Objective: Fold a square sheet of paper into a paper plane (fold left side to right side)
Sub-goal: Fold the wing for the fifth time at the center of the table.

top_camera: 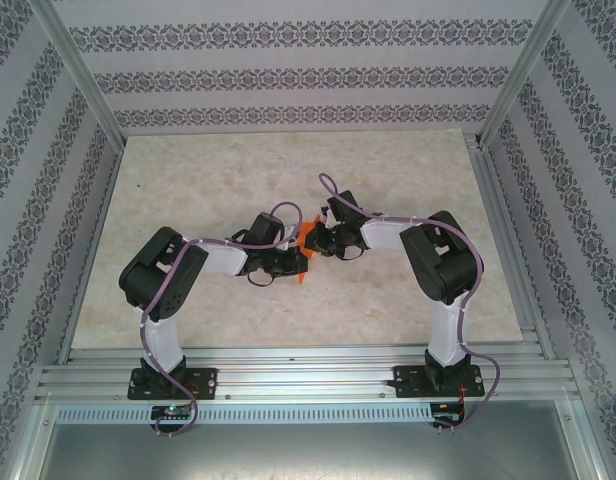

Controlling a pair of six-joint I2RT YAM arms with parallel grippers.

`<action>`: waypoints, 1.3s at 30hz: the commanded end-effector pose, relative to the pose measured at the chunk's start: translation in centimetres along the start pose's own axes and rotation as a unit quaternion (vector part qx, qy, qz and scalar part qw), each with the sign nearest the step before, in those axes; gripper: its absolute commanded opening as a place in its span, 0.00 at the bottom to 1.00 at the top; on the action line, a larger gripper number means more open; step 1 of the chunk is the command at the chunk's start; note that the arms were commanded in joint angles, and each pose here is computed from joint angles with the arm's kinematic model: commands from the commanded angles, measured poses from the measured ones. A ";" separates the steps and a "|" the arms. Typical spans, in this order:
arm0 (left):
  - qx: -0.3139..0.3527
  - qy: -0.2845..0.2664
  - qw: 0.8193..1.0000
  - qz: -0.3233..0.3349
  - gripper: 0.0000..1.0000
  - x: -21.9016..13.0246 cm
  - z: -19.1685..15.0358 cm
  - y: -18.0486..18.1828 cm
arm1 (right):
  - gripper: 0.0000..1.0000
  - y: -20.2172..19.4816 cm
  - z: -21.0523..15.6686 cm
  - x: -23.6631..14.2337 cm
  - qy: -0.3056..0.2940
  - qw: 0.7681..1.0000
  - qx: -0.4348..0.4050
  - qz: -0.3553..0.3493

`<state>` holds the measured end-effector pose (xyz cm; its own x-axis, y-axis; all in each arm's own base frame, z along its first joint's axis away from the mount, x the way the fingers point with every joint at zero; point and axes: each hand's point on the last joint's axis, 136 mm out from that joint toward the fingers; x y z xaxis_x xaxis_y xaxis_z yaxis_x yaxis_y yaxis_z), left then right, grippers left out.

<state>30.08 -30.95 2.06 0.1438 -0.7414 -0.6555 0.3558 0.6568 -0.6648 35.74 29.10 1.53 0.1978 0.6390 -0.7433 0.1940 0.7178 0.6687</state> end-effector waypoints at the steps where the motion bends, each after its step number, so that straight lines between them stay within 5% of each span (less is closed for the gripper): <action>1: -0.002 0.056 0.996 0.063 0.07 1.0 -3.6 2.5 | 0.16 -3.0 -0.4 1.0 0.002 0.998 0.008 -0.059; 13: -0.033 0.093 0.991 0.092 0.06 1.2 -8.1 4.8 | 0.16 -1.5 4.3 0.0 -0.058 0.997 -0.019 -0.049; 28: -0.037 0.087 0.992 0.085 0.06 1.0 -8.5 4.5 | 0.16 -1.6 11.3 -1.6 -0.112 0.992 -0.039 -0.042; 34: -0.035 0.084 0.993 0.082 0.06 1.1 -8.2 4.3 | 0.17 1.9 10.7 -6.2 -0.138 0.988 -0.073 -0.009; 39: -0.031 0.081 0.993 0.078 0.06 1.2 -7.9 3.9 | 0.18 3.6 6.0 -7.4 -0.118 0.990 -0.076 0.029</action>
<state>29.80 -30.99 1.88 0.2061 -0.7366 -0.6442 0.4103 0.6627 -0.6265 42.46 23.64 7.41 0.4188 0.5585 -0.7160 0.0932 0.7579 0.6457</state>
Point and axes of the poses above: each hand's point on the last joint's axis, 136 mm out from that joint toward the fingers, its own x axis out along the fingers, its own y axis along the line the jaws close on, z = x × y, and after that the axes turned 11 degrees about x, right-handed
